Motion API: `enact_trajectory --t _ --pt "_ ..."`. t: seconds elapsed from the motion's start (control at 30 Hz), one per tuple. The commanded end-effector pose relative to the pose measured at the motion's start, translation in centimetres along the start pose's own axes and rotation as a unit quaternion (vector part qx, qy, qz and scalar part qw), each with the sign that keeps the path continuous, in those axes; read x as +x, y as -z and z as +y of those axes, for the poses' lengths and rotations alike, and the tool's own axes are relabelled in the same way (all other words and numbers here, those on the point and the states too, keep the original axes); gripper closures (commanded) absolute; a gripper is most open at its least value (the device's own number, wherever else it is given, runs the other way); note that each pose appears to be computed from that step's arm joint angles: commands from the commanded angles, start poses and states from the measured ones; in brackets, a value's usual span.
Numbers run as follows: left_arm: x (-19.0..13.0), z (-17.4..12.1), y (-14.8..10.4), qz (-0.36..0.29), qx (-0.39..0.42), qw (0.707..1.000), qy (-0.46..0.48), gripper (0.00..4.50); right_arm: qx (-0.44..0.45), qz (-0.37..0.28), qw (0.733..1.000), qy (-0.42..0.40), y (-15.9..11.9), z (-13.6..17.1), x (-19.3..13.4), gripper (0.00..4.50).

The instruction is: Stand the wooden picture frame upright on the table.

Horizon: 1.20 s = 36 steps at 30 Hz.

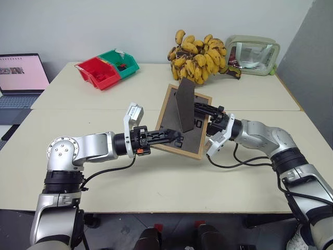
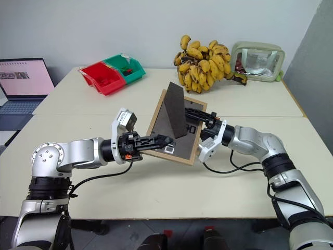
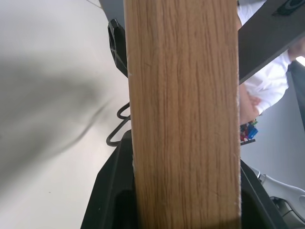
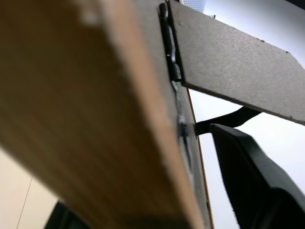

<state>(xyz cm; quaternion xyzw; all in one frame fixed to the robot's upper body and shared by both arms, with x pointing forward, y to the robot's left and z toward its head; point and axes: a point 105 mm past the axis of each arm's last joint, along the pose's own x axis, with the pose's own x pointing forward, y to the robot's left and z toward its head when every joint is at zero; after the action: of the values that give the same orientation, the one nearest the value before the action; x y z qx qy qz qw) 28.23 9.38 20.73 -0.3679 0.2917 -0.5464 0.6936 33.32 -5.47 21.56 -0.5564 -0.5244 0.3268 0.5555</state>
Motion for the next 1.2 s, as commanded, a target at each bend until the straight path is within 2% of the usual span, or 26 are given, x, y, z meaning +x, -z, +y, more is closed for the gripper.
enact_trajectory --t 0.03,0.1,0.17,0.3,0.4,0.53,0.57,0.67,0.73,0.77,0.87,0.97,1.0,1.07,1.1,1.2 --pt "0.3 -1.0 -0.3 0.005 0.019 1.0 0.011 3.29 -0.022 -0.022 0.999 0.044 -0.3 -2.7 0.3 2.66" --pt "0.2 -0.9 -0.3 0.004 0.018 1.0 0.008 3.29 -0.022 -0.022 0.999 0.044 -0.2 -2.8 0.1 3.02" --pt "-0.3 -0.7 -0.4 0.001 0.01 1.0 0.009 2.58 -0.023 -0.02 0.999 0.04 0.0 -2.8 -0.4 3.16" --pt "-1.3 -0.5 -0.5 -0.009 0.001 1.0 0.015 1.84 -0.024 -0.02 0.999 0.04 0.1 -3.1 -0.9 3.64" --pt "-2.1 0.0 -0.6 -0.015 -0.004 1.0 -0.007 1.18 -0.006 -0.009 0.999 0.043 0.5 -3.1 -1.1 3.66" --pt "-4.4 -0.3 -2.8 -0.064 0.017 0.997 -0.04 0.41 0.075 0.05 0.994 0.064 2.5 -3.3 -0.9 3.66" --pt "-5.3 -0.8 -3.6 -0.083 0.034 0.994 -0.055 0.08 0.105 0.06 0.991 0.055 2.8 -2.8 -0.7 3.66" --pt "-7.4 -1.3 -6.0 -0.152 0.072 0.978 -0.12 0.0 0.236 0.131 0.961 0.053 5.0 -1.0 -0.7 3.66" --pt "-8.0 -1.4 -6.7 -0.17 0.124 0.961 -0.18 0.0 0.323 0.161 0.931 0.06 6.2 -0.1 -0.6 3.66" --pt "-8.1 -1.1 -6.3 -0.155 0.17 0.947 -0.226 0.0 0.378 0.179 0.906 0.069 7.0 0.4 -0.3 3.66" --pt "-8.2 -0.5 -4.9 -0.114 0.283 0.901 -0.309 0.0 0.567 0.194 0.795 0.091 8.4 2.0 1.3 3.66" --pt "-7.6 -0.1 -4.1 -0.094 0.381 0.853 -0.343 0.0 0.712 0.161 0.677 0.091 8.3 3.2 3.3 3.66" --pt "-7.6 0.1 -4.0 -0.104 0.393 0.846 -0.346 0.0 0.76 0.152 0.626 0.088 8.2 3.9 3.9 3.66" --pt "-7.6 0.4 -3.9 -0.125 0.397 0.842 -0.344 0.0 0.826 0.132 0.543 0.075 7.5 5.1 4.8 3.66" --pt "-7.7 0.5 -3.8 -0.133 0.398 0.84 -0.345 0.0 0.842 0.126 0.52 0.071 7.1 5.7 5.0 3.66" --pt "-7.6 0.7 -3.0 -0.125 0.413 0.832 -0.348 0.0 0.861 0.117 0.49 0.065 6.5 6.7 5.3 3.66"
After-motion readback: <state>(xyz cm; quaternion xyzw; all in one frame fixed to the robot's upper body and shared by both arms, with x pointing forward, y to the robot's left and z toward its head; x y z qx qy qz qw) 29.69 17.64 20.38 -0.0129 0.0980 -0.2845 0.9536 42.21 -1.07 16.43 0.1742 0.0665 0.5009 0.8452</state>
